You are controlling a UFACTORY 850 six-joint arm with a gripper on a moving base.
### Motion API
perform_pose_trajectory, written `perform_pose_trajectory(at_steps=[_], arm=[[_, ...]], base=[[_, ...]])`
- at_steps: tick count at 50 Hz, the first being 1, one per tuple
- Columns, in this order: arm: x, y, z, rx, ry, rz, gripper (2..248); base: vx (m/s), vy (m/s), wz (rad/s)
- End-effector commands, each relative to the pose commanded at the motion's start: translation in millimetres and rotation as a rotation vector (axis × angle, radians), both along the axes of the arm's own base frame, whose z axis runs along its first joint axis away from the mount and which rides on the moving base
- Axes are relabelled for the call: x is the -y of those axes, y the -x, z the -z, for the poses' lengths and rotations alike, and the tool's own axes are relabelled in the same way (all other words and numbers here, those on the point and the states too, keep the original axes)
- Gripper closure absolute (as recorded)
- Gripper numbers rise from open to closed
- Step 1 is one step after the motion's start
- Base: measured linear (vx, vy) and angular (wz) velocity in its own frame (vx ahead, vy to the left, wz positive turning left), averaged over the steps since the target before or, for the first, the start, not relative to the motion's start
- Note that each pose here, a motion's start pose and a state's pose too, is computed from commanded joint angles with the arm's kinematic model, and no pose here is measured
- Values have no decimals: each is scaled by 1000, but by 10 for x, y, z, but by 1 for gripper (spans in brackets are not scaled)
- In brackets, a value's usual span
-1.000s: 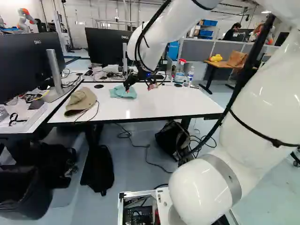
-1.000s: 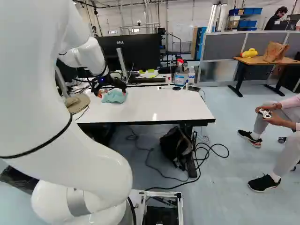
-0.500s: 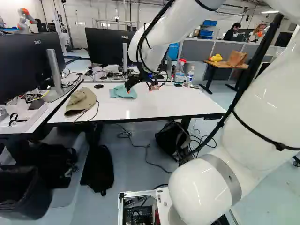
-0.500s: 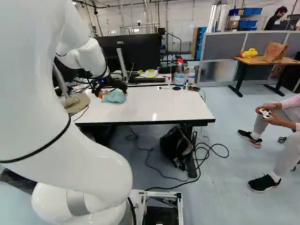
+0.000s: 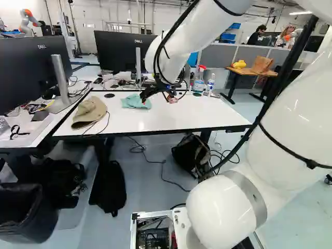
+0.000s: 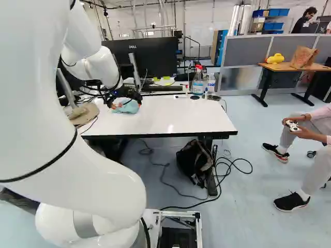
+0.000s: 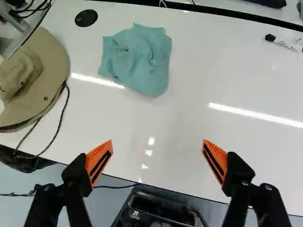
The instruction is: Clean the table with the green towel
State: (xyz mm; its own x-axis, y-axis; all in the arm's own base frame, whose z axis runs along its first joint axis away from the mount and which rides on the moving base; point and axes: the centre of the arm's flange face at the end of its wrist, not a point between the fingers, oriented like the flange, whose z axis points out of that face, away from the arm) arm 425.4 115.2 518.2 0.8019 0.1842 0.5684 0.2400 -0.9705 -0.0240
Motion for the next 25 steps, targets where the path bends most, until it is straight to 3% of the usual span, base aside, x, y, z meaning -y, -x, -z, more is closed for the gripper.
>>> perform_pose_trajectory(at_steps=[25], arm=[[207,127,265,91,-16,39,3]], base=[[0,0,0]])
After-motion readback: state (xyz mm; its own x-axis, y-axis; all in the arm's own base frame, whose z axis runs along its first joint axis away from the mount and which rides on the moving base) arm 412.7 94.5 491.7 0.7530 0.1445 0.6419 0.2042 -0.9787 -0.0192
